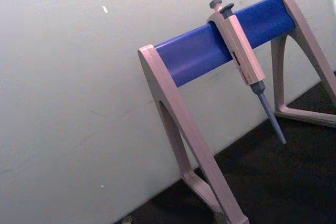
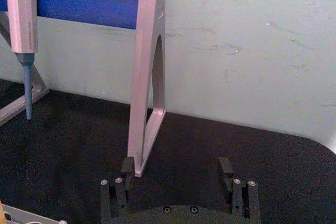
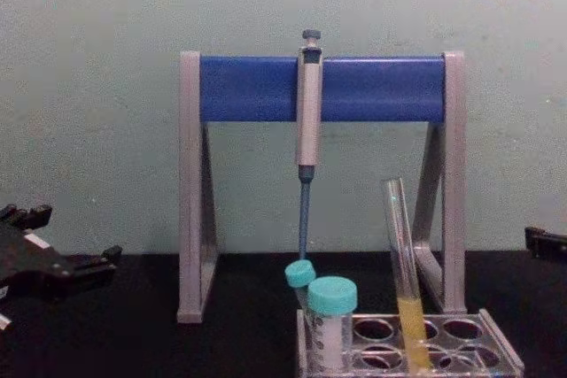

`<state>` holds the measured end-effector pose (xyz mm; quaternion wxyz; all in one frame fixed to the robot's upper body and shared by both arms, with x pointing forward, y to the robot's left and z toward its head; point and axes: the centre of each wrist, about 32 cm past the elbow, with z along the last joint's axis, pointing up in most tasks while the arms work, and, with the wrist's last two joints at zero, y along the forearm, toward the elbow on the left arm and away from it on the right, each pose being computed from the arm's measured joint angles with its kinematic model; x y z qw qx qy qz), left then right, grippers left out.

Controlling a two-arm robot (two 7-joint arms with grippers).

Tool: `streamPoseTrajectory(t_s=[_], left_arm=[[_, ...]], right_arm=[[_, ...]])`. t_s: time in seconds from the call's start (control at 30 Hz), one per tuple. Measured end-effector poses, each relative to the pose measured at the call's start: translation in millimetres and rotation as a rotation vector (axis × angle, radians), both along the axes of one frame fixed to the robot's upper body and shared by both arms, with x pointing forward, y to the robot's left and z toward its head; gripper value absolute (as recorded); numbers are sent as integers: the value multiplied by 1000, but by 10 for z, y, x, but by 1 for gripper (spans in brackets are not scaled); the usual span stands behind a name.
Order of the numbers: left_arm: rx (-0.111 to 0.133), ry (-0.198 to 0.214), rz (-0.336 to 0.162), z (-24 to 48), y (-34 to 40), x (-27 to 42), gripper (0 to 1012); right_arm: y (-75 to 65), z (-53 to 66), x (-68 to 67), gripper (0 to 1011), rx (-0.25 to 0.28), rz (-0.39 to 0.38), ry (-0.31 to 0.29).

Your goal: Pick up the test tube from the test tube rack, shake it, then place it back into the test tube rack.

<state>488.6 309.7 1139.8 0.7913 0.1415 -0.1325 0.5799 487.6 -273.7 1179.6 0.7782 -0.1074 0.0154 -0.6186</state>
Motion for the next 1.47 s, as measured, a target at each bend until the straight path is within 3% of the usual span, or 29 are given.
streamPoseTrajectory(t_s=[1.47], left_arm=[[0,0,0,0,0,0,1001]], right_arm=[[-1,0,0,1000,0,0,0]])
